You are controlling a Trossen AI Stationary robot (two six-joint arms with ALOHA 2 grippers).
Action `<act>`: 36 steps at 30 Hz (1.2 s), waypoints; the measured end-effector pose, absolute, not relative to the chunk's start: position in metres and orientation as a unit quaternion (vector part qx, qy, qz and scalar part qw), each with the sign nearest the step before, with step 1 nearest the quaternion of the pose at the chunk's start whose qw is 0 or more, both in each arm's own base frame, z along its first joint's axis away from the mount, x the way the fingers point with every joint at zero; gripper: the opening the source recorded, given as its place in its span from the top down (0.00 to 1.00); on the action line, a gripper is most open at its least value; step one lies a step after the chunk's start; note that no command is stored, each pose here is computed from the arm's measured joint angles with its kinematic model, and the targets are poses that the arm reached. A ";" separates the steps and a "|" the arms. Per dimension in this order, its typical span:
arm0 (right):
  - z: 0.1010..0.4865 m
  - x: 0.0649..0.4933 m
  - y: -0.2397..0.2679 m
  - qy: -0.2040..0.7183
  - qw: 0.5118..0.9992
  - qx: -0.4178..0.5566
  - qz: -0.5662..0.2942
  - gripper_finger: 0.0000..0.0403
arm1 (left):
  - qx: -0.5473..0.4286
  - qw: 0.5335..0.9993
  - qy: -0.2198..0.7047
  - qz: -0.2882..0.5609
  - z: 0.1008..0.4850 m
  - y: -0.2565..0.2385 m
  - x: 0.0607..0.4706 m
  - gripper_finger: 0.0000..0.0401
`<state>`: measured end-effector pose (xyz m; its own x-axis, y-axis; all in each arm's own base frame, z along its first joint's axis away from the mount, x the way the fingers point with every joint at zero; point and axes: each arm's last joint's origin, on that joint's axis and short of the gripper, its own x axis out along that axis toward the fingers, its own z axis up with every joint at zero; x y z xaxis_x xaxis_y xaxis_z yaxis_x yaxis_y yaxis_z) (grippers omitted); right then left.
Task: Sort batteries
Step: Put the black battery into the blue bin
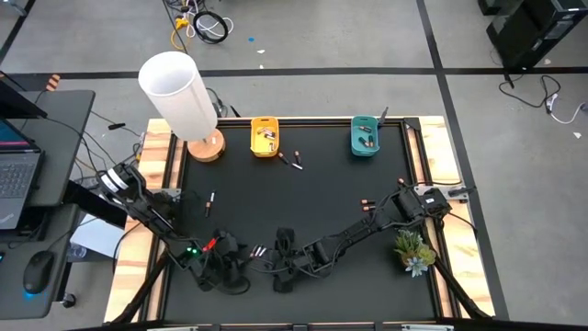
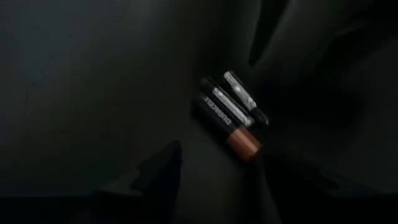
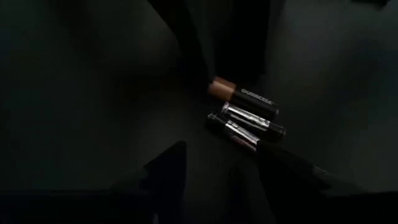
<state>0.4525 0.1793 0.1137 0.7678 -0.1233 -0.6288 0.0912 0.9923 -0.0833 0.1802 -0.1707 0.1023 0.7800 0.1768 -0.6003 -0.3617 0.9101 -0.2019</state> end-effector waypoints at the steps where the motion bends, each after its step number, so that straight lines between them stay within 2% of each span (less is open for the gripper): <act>1: 0.114 0.452 0.179 0.336 0.940 -0.024 -0.057 0.50 | -0.158 0.930 0.296 0.148 0.103 -0.169 0.182 0.43; 13: 0.113 0.455 0.170 0.343 0.937 -0.032 -0.064 0.50 | -0.118 0.935 0.293 0.163 0.103 -0.161 0.188 0.42; 21: 0.112 0.455 0.167 0.351 0.934 -0.040 -0.059 0.50 | -0.085 0.925 0.334 0.160 0.099 -0.153 0.190 0.44; 36: 0.121 0.442 0.176 0.383 0.921 -0.039 -0.065 0.51 | -0.125 0.920 0.345 0.135 0.111 -0.153 0.189 0.45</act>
<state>0.4424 0.1760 0.1208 0.6986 -0.1487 -0.6999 0.0893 0.9886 -0.1209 0.1887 -0.1531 0.1108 0.7259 0.1623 -0.6684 -0.3351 0.9321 -0.1375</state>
